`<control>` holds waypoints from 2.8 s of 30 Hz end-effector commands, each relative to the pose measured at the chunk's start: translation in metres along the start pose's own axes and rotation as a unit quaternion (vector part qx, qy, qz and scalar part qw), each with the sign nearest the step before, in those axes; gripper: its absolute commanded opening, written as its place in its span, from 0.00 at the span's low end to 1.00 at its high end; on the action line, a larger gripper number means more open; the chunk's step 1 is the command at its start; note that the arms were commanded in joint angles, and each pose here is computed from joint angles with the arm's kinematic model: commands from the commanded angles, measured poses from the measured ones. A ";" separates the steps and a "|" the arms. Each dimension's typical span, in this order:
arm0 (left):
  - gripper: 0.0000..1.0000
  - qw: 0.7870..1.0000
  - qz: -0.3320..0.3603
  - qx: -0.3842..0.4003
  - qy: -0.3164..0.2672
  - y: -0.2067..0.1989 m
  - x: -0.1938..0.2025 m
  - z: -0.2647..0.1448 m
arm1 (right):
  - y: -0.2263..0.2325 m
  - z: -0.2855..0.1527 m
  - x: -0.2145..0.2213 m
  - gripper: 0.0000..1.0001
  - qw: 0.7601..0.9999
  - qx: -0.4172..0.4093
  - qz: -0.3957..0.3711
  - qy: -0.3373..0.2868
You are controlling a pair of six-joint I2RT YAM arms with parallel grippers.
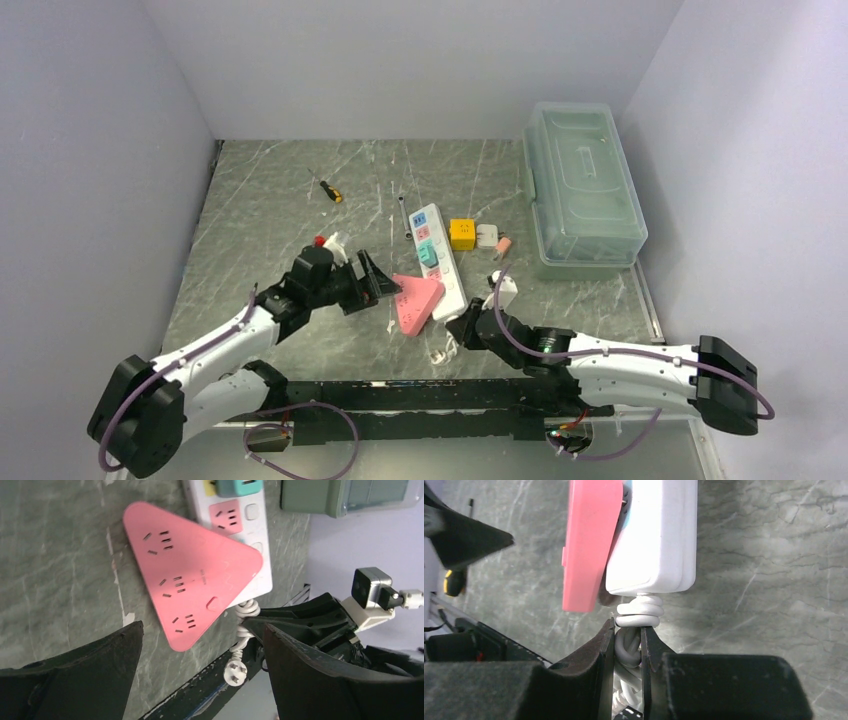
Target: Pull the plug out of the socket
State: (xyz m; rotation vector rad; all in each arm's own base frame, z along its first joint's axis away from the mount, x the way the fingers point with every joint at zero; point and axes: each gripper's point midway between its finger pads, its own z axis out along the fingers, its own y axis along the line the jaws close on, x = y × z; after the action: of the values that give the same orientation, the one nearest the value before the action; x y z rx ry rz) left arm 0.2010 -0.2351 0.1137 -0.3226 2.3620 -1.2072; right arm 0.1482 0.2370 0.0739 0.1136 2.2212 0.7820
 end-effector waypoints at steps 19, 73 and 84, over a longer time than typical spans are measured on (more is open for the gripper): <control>0.94 0.999 0.029 0.010 0.019 -0.002 0.009 0.030 | 0.011 -0.011 -0.052 0.77 0.999 0.011 -0.024 -0.027; 0.90 0.993 -0.039 0.091 0.069 -0.013 0.036 0.079 | -0.048 0.050 -0.068 0.30 0.996 0.007 0.032 0.080; 0.80 0.991 -0.036 0.117 0.062 -0.021 0.035 0.085 | -0.023 0.035 -0.087 0.33 0.997 -0.042 0.042 0.048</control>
State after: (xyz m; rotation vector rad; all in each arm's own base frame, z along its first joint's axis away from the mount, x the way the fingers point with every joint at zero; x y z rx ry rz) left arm 0.2053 -0.3093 0.0559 -0.3175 2.4000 -1.4814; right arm 0.2317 0.2018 0.0712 0.1418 2.3736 0.8681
